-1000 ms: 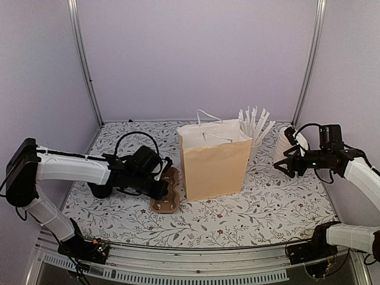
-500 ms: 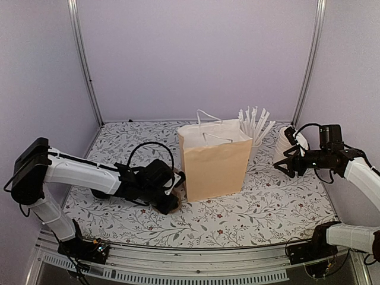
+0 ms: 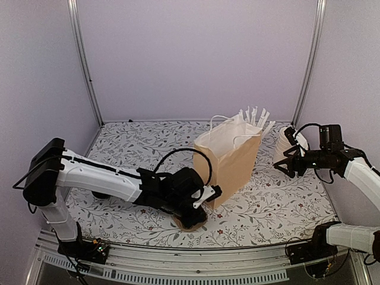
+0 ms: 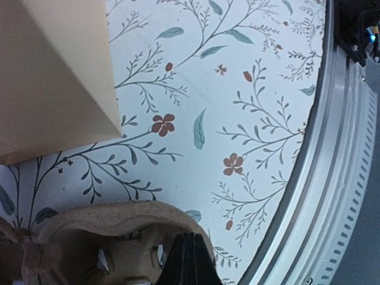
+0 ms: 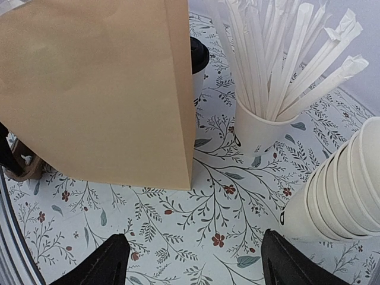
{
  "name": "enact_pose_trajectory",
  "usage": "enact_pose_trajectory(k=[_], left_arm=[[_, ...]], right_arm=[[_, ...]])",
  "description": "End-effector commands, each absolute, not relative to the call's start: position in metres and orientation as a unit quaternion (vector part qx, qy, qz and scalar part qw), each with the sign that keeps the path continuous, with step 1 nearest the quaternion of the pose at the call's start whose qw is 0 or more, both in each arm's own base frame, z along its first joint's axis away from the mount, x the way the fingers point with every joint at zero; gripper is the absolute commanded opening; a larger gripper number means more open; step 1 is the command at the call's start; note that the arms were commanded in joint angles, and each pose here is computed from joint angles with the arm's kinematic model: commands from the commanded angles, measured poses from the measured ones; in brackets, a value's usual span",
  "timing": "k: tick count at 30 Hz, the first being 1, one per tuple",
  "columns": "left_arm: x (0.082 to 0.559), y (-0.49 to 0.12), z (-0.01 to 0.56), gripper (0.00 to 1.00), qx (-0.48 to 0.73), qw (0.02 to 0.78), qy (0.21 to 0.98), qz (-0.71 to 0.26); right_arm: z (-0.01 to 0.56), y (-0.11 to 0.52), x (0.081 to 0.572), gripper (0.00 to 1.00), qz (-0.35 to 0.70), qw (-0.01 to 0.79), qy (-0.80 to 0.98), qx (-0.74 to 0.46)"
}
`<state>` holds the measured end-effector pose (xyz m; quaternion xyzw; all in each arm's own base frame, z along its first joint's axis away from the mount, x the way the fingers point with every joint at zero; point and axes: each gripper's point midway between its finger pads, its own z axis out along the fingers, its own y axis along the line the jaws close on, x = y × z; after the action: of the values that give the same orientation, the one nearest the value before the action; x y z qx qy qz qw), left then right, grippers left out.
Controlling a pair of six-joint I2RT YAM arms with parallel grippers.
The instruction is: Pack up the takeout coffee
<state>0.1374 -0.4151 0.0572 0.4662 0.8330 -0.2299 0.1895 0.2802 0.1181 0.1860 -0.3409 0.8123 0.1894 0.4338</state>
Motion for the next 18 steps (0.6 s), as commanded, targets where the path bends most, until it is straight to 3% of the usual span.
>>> enact_pose_trajectory(k=[1, 5, 9, 12, 15, 18], left_arm=[[0.130, -0.411, 0.072, 0.03, 0.500, 0.191, 0.816, -0.217], [0.133, -0.389, 0.096, 0.16, 0.526, 0.209, 0.804, -0.184], [0.141, -0.355, 0.105, 0.44, 0.568, 0.215, 0.785, -0.122], [0.126, -0.343, 0.108, 0.62, 0.616, 0.178, 0.754, -0.144], [0.147, -0.338, 0.120, 0.70, 0.608, 0.200, 0.755, -0.142], [0.184, -0.321, 0.120, 0.70, 0.558, 0.197, 0.795, -0.132]], right_arm=[[0.180, 0.119, 0.276, 0.80, 0.197, 0.425, 0.813, -0.344], [0.180, 0.119, 0.275, 0.80, 0.198, 0.425, 0.814, -0.344], [0.181, 0.119, 0.275, 0.80, 0.198, 0.425, 0.813, -0.345], [0.181, 0.120, 0.275, 0.80, 0.199, 0.426, 0.812, -0.346], [0.182, 0.120, 0.274, 0.80, 0.199, 0.428, 0.811, -0.346], [0.183, 0.119, 0.274, 0.80, 0.196, 0.430, 0.811, -0.346]])
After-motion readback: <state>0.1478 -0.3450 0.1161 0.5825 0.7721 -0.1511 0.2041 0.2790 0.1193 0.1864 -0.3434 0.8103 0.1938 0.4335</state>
